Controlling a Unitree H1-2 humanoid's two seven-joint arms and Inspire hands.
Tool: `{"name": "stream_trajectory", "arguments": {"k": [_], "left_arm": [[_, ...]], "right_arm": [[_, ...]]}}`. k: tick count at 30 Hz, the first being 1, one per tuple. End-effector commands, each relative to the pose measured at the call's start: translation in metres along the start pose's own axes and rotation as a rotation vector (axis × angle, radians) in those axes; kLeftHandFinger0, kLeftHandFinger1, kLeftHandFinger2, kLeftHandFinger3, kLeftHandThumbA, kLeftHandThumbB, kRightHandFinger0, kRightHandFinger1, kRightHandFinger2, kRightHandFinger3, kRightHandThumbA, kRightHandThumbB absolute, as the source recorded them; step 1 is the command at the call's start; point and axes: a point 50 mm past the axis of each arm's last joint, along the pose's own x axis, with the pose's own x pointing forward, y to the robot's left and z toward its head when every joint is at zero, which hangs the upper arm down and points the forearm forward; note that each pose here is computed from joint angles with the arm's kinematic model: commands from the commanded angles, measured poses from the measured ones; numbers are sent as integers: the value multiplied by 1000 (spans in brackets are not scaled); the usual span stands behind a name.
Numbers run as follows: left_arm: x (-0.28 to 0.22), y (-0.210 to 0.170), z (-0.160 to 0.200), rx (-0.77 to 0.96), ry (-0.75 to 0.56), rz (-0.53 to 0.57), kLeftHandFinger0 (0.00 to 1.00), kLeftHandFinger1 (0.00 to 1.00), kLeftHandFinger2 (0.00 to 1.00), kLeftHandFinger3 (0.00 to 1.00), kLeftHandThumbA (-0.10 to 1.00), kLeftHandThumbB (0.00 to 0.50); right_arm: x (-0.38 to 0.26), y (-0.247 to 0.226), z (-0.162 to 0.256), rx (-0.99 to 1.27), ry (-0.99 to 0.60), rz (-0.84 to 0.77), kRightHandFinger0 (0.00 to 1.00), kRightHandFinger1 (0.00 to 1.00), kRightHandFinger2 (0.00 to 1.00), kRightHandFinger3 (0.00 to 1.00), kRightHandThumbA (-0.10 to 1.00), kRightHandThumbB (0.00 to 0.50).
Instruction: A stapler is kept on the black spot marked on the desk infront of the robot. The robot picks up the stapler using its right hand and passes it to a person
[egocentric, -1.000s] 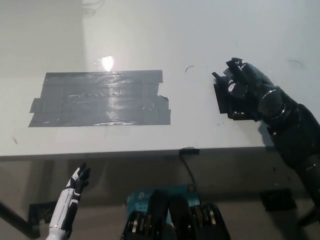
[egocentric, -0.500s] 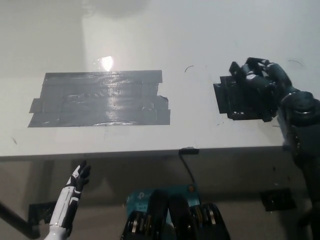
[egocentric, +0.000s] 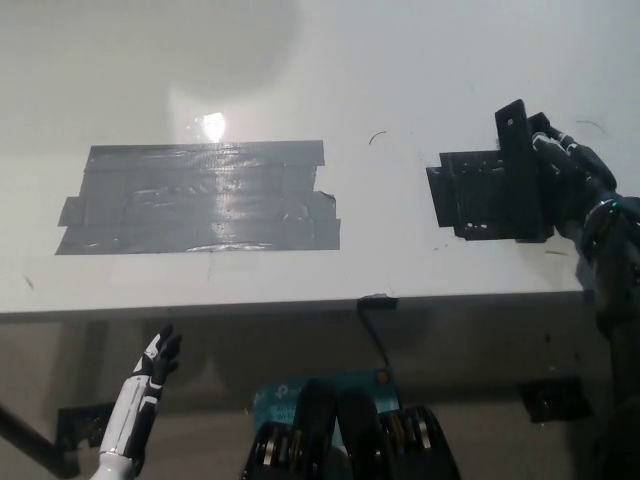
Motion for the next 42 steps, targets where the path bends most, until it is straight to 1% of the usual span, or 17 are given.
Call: {"name": "stream_trajectory", "arguments": {"k": [1,2,5,7,8,10,16,17,18,22,26,29,34,37,38,39,42], "left_arm": [[10,7,14,11,-74,-4,1000,1000,1000,1000,1000,500],[10,7,14,14,-76,-4,1000,1000,1000,1000,1000,500],[11,8,14,6,-76,-7,1000,1000,1000,1000,1000,500],[11,8,14,5,-74,-6,1000,1000,1000,1000,1000,500],[10,8,14,6,-72,-6,1000,1000,1000,1000,1000,500],[10,7,14,10,-69,-2,1000,1000,1000,1000,1000,500],[11,7,14,12,-75,-6,1000,1000,1000,1000,1000,500],[11,7,15,13,-75,-7,1000,1000,1000,1000,1000,500],[11,7,15,13,-73,-7,1000,1000,1000,1000,1000,500],[11,7,16,19,-76,-11,1000,1000,1000,1000,1000,500],[12,7,14,17,-79,-12,1000,1000,1000,1000,1000,500],[12,7,14,24,-77,-9,1000,1000,1000,1000,1000,500],[12,7,15,29,-77,-10,1000,1000,1000,1000,1000,500],[12,7,15,27,-77,-12,1000,1000,1000,1000,1000,500],[12,6,15,27,-76,-16,1000,1000,1000,1000,1000,500],[12,6,15,28,-77,-17,1000,1000,1000,1000,1000,500],[15,6,16,32,-85,-19,1000,1000,1000,1000,1000,500]], "right_arm": [[-1,56,56,394,-68,300,0,51,598,717,-100,173],[-2,60,60,418,-81,314,0,49,600,754,-100,161],[-4,74,69,455,-99,363,0,87,652,607,-100,140],[-7,87,75,470,-113,385,0,114,675,575,-100,144],[-8,91,76,481,-116,392,0,124,682,584,-100,143],[-13,108,82,526,-126,426,0,160,688,721,-100,135],[-20,147,91,519,-118,481,0,218,713,773,-100,120],[-20,151,91,516,-115,489,42,301,783,741,-100,150],[-19,157,92,517,-106,507,2,242,726,718,-100,130],[-18,169,91,513,-87,534,0,231,695,674,-100,130],[-18,180,90,499,-72,545,0,233,697,633,-100,179],[-18,190,90,459,-65,542,0,195,627,593,-100,219],[-16,199,91,438,-48,549,0,168,609,537,-100,239],[-15,206,93,420,-39,555,0,184,659,494,-100,245],[-15,210,94,413,-35,555,0,185,676,572,-100,239],[-14,214,95,405,-32,551,0,193,690,631,-100,198],[-13,223,100,395,-22,542,0,193,699,655,-100,170]]}}
